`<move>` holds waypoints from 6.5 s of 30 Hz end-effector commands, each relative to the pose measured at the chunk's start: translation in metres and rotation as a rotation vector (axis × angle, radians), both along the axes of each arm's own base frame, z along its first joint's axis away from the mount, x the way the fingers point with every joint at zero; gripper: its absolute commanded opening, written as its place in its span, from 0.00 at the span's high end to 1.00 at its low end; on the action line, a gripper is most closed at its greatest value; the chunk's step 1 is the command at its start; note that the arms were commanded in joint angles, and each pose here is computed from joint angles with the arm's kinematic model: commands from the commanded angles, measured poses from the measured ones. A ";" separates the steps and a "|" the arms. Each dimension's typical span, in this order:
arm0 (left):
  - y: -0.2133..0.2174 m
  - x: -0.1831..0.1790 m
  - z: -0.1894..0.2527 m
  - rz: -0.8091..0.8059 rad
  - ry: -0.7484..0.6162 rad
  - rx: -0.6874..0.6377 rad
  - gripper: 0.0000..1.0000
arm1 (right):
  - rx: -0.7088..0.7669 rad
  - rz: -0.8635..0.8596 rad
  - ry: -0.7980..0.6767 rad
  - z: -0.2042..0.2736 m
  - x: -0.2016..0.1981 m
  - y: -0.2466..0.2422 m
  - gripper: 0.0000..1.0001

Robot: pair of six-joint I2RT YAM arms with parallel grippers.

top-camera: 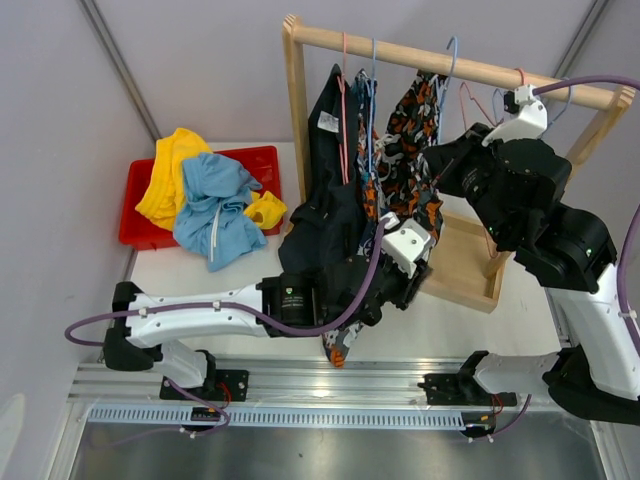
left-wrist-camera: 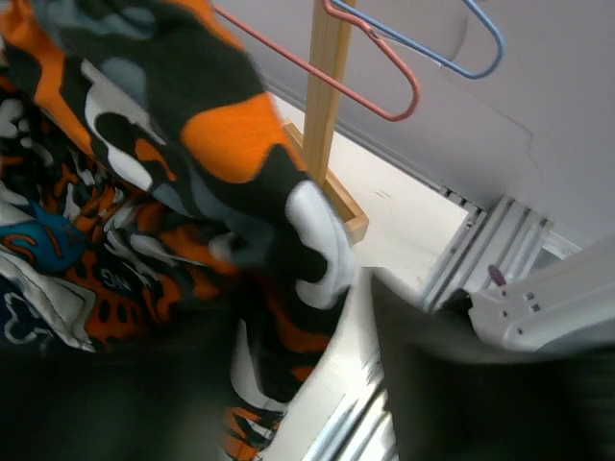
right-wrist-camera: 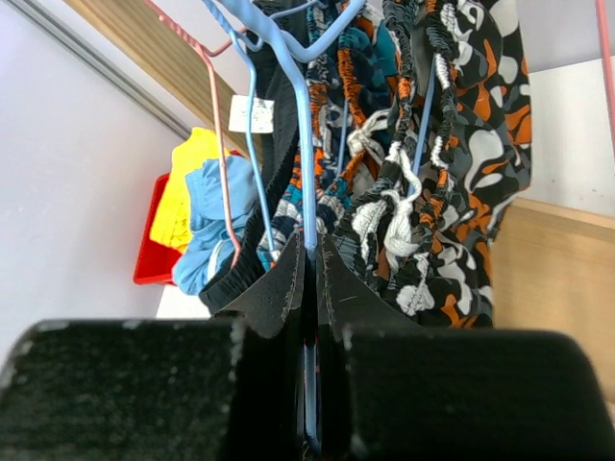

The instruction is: Remove the shorts from the hanger

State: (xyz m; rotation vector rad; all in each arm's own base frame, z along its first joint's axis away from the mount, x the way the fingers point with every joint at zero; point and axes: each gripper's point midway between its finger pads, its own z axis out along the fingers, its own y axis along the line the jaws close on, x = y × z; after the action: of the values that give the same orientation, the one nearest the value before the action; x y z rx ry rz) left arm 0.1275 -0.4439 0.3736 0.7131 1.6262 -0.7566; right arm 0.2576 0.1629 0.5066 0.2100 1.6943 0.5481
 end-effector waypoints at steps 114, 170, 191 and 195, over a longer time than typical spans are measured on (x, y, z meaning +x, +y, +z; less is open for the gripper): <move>0.463 0.293 0.233 1.200 -0.370 -0.065 1.00 | -0.013 -0.038 0.189 -0.107 -0.017 -0.077 0.01; 0.362 0.156 -0.062 0.837 0.117 0.030 0.01 | -0.032 0.438 -0.171 0.016 0.041 0.105 0.01; 0.372 0.123 -0.115 0.806 0.141 0.047 0.01 | -0.020 0.248 -0.104 -0.031 0.120 0.132 0.72; 0.371 0.124 -0.110 0.803 0.129 0.039 0.01 | -0.015 0.212 -0.124 -0.022 0.107 0.115 0.90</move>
State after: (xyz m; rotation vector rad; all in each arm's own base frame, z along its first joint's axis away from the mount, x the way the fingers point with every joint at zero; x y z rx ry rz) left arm 0.2484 -0.0646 0.2497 -0.0005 1.8970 -0.1303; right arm 0.3760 0.3012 0.4442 -0.0758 1.7228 0.6930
